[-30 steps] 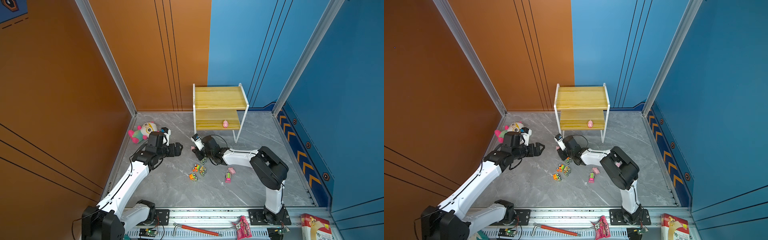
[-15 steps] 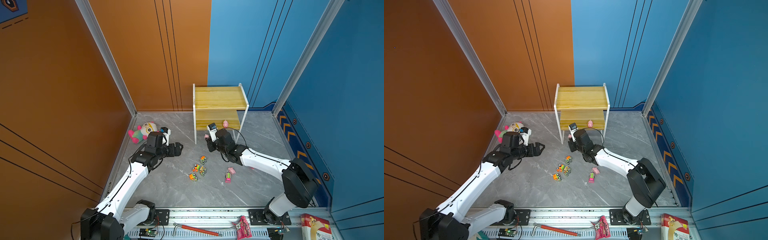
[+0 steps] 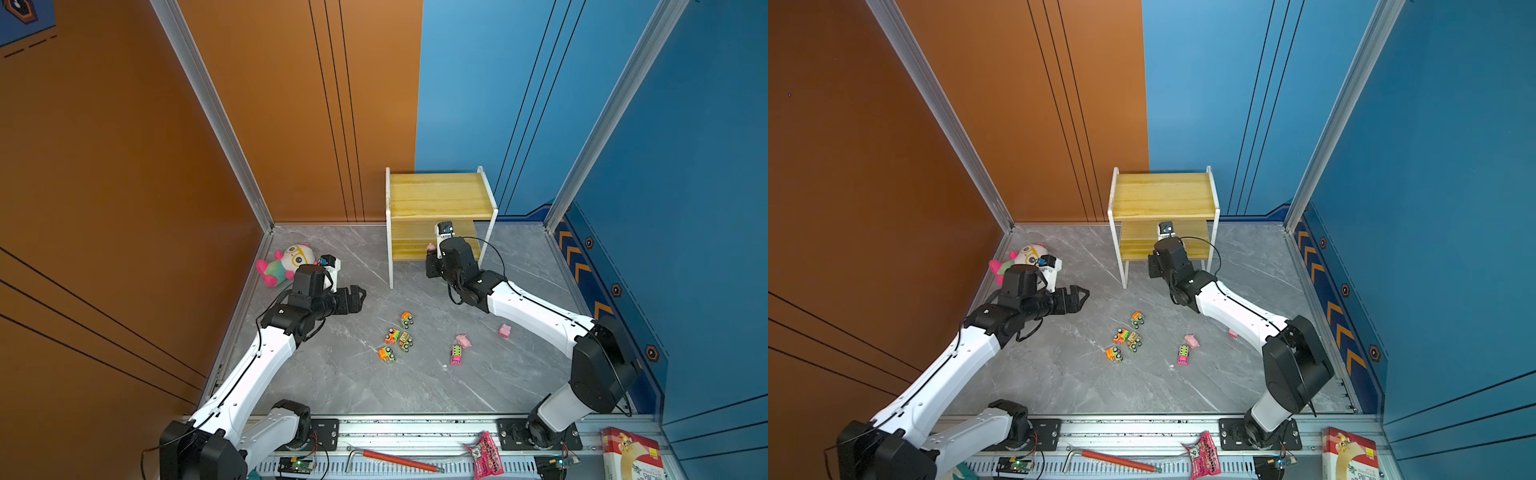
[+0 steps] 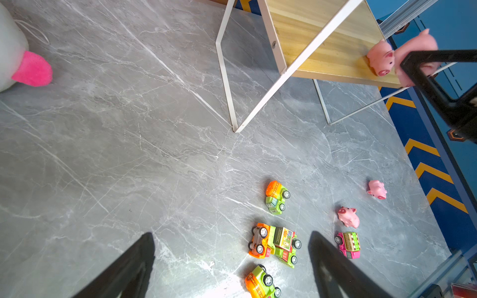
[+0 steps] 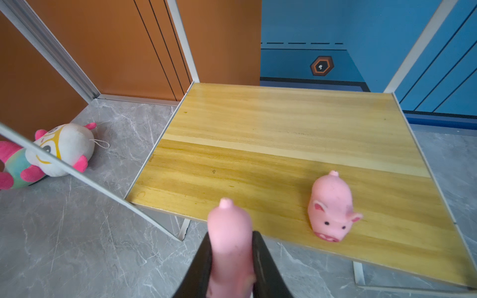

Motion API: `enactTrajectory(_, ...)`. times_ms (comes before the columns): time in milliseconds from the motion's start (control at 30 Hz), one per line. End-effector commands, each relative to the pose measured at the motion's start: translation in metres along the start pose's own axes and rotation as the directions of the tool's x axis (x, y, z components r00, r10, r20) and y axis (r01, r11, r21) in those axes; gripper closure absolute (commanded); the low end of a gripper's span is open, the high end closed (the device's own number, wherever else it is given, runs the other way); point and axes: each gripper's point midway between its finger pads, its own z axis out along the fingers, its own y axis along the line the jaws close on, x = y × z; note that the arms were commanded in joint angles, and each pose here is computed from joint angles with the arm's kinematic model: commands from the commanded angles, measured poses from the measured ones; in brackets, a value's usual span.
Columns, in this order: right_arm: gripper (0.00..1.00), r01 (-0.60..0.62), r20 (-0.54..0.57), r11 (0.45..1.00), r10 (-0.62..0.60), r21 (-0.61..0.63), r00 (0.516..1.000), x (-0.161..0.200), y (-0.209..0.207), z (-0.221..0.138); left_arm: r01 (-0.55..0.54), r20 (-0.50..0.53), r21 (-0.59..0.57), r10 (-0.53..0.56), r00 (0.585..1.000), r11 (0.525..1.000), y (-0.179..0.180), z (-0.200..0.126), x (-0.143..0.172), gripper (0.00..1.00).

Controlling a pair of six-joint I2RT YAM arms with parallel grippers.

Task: Organize plastic toys on shelves
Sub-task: Pick up the plastic toy from the center of the table, then place the plastic toy on the shelf.

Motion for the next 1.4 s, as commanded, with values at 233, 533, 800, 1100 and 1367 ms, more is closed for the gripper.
enactTrajectory(233, 0.75, -0.051, -0.016, 0.990, 0.054, 0.130, 0.998, 0.002, -0.018, 0.028, 0.007, 0.001, 0.020, -0.007, 1.000, 1.000, -0.002, -0.001, 0.002, 0.07)
enactTrajectory(533, 0.74, -0.062, -0.015, 0.984, 0.065, 0.168, 0.998, 0.007, -0.026, 0.043, 0.006, -0.001, 0.021, -0.006, 1.000, 1.000, -0.003, 0.000, 0.002, 0.07)
enactTrajectory(800, 0.74, -0.055, -0.016, 0.980, 0.060, 0.190, 0.998, 0.007, -0.032, 0.052, 0.005, -0.002, 0.020, -0.005, 1.000, 1.000, -0.002, 0.000, 0.002, 0.07)
enactTrajectory(1100, 0.74, -0.062, 0.003, 0.975, 0.062, 0.214, 0.998, 0.002, -0.036, 0.058, 0.006, -0.001, 0.019, -0.006, 1.000, 1.000, -0.002, 0.000, 0.001, 0.07)
enactTrajectory(1367, 0.70, -0.060, -0.006, 0.974, 0.062, 0.219, 0.998, 0.005, -0.036, 0.065, 0.008, -0.006, 0.016, -0.008, 1.000, 1.000, -0.001, 0.001, 0.002, 0.07)
